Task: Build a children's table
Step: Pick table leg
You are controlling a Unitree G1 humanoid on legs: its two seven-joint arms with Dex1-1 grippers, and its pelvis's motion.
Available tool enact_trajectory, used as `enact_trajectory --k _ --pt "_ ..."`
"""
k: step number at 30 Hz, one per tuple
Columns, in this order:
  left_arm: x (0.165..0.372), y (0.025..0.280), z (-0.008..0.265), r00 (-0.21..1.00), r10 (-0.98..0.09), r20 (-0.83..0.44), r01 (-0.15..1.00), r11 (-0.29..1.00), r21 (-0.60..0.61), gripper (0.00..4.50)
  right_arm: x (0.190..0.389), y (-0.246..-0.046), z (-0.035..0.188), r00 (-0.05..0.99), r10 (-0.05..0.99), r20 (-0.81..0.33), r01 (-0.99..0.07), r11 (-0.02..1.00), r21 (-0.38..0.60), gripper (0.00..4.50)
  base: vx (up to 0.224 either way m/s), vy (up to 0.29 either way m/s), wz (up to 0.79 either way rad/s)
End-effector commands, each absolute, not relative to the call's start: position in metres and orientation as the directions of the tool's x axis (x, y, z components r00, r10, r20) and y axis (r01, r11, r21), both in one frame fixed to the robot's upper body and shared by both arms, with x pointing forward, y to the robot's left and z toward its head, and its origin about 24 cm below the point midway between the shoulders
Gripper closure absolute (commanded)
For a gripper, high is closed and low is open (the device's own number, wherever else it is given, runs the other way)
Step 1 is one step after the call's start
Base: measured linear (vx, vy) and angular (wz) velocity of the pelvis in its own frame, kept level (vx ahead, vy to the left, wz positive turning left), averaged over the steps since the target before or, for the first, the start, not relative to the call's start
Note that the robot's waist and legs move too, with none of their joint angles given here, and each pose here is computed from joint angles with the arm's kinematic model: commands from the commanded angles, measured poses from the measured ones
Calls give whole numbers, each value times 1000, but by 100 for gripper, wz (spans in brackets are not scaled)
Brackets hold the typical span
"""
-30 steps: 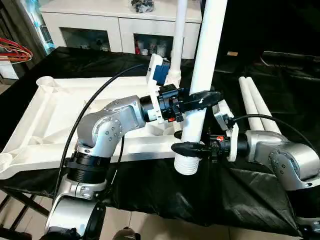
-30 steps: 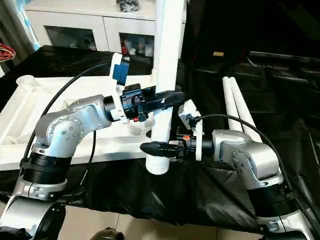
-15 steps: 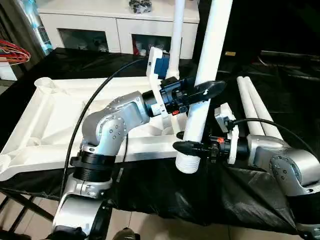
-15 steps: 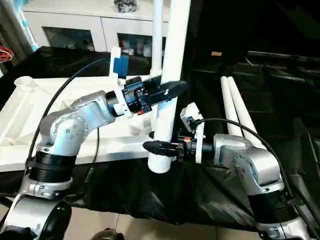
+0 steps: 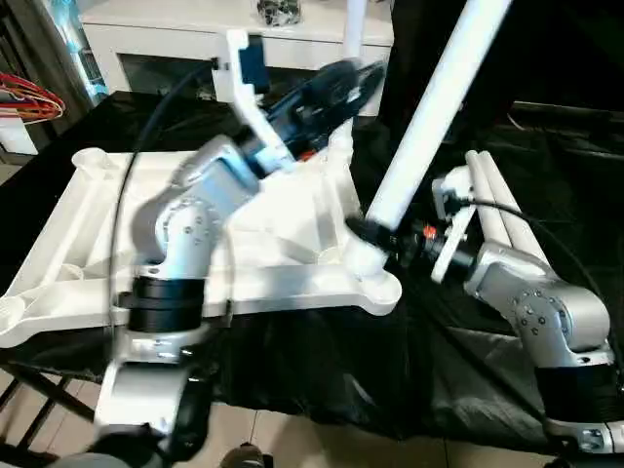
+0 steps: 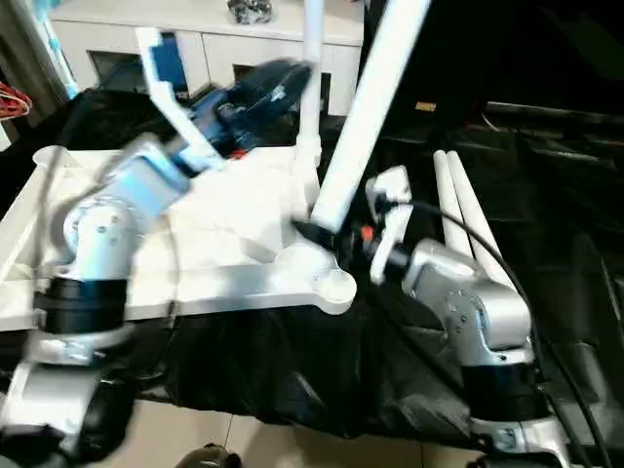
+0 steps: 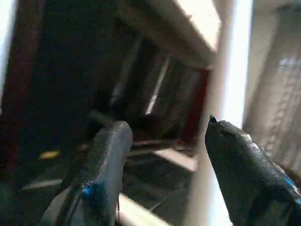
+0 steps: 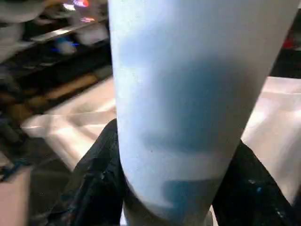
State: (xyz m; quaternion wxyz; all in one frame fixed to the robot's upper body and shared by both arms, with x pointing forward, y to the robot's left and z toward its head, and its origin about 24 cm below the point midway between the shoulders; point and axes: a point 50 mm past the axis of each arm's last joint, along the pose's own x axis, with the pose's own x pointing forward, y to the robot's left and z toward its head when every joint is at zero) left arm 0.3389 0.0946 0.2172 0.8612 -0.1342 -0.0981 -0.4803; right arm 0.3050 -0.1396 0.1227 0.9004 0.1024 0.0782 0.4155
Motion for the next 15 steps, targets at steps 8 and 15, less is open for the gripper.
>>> enact_trajectory --k 8,15 --pt "328 104 127 377 -903 -206 925 356 135 151 308 -173 117 806 578 -128 -567 816 115 260 0 0 0" --pt "322 107 84 315 -878 -361 948 308 80 151 301 -178 112 819 555 -142 -546 832 101 260 0 0 0"
